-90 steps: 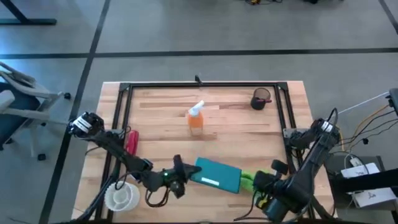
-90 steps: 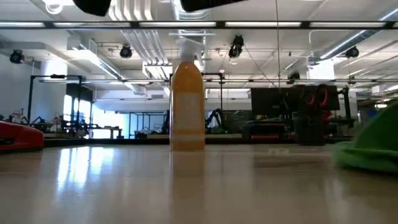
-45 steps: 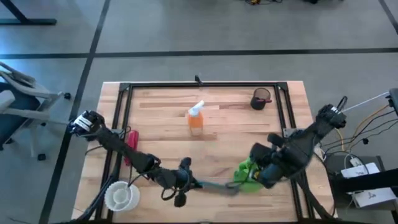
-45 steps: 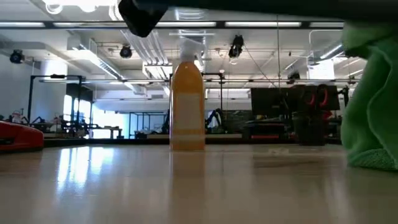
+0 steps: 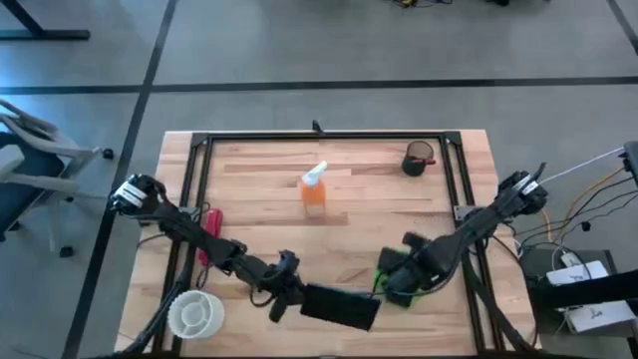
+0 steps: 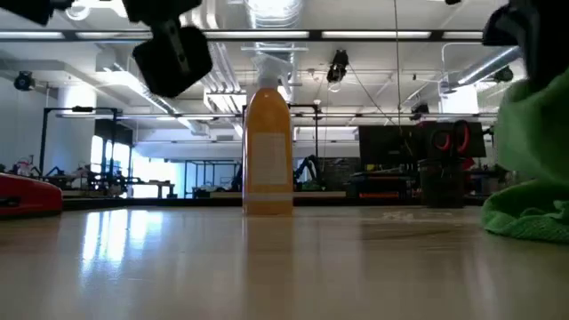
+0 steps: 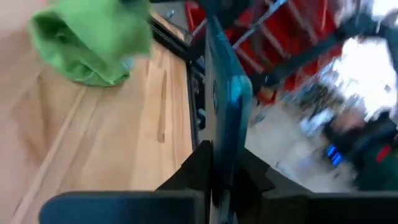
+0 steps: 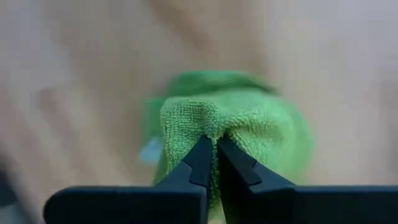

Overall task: Apply microfiber cloth
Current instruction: Wipe the front and back of the blue cellphone with the green microfiber cloth

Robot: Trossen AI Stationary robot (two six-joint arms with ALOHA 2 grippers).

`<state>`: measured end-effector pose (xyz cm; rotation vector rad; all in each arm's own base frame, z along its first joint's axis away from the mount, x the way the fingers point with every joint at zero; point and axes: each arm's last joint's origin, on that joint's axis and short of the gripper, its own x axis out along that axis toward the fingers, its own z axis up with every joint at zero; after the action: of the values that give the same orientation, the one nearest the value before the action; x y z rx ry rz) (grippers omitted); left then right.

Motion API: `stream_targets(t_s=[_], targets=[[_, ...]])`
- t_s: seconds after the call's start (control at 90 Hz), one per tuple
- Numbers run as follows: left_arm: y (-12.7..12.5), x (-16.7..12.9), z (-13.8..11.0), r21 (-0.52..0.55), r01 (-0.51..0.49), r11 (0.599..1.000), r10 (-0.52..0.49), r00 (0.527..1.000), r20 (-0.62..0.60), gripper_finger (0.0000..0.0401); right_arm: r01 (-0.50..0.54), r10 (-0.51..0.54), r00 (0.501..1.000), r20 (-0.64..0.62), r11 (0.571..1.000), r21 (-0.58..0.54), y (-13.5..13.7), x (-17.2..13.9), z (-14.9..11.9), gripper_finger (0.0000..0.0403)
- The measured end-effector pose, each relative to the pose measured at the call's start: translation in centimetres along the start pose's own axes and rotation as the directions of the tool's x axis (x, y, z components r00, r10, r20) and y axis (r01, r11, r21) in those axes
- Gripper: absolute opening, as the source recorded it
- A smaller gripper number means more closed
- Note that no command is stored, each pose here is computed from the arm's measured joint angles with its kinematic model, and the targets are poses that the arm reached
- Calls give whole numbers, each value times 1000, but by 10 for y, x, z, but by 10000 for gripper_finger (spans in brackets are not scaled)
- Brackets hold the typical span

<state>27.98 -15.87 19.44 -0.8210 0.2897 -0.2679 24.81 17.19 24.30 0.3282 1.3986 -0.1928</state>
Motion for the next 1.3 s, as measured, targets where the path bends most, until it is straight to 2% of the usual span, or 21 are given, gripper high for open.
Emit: stream_targets(t_s=[0.089,0.167,0.222,0.3,0.344,0.389,0.544,0.678,0.844,1.033,1.156,1.3], targets=[[15,-10,-8,-62,-39,997,42,998,48,20,-23,27,991,-129,999,29,5,12,-11,0],[26,-18,-13,-84,-74,994,81,993,87,20,-15,41,957,-289,996,90,6,18,-25,0],[31,-23,-15,-98,-89,991,100,989,107,20,9,54,902,-429,990,144,6,19,-39,0],[36,-27,-17,-104,-100,989,113,986,123,20,72,65,796,-602,977,201,7,15,-57,0],[37,-29,-18,-104,-98,990,111,986,128,20,93,76,750,-657,971,218,8,11,-65,0],[37,-30,-17,-103,-95,990,109,984,139,20,107,79,728,-681,968,227,9,6,-71,0],[39,-30,-17,-102,-102,990,116,983,142,20,109,92,739,-667,961,254,14,2,-78,0],[42,-29,-20,-136,-123,983,140,982,128,20,73,111,739,-664,967,243,20,13,-84,0],[56,-25,-21,-210,-204,956,236,962,137,20,112,78,728,-682,967,229,18,33,-91,0],[72,-22,-17,-279,-248,928,298,942,155,20,122,56,754,-655,967,223,17,48,-86,2],[81,-20,-18,-306,-276,911,331,933,144,20,114,69,758,-649,965,236,16,49,-83,26],[85,-20,-22,-348,-305,886,369,920,132,20,120,83,761,-643,957,265,19,45,-79,84]])
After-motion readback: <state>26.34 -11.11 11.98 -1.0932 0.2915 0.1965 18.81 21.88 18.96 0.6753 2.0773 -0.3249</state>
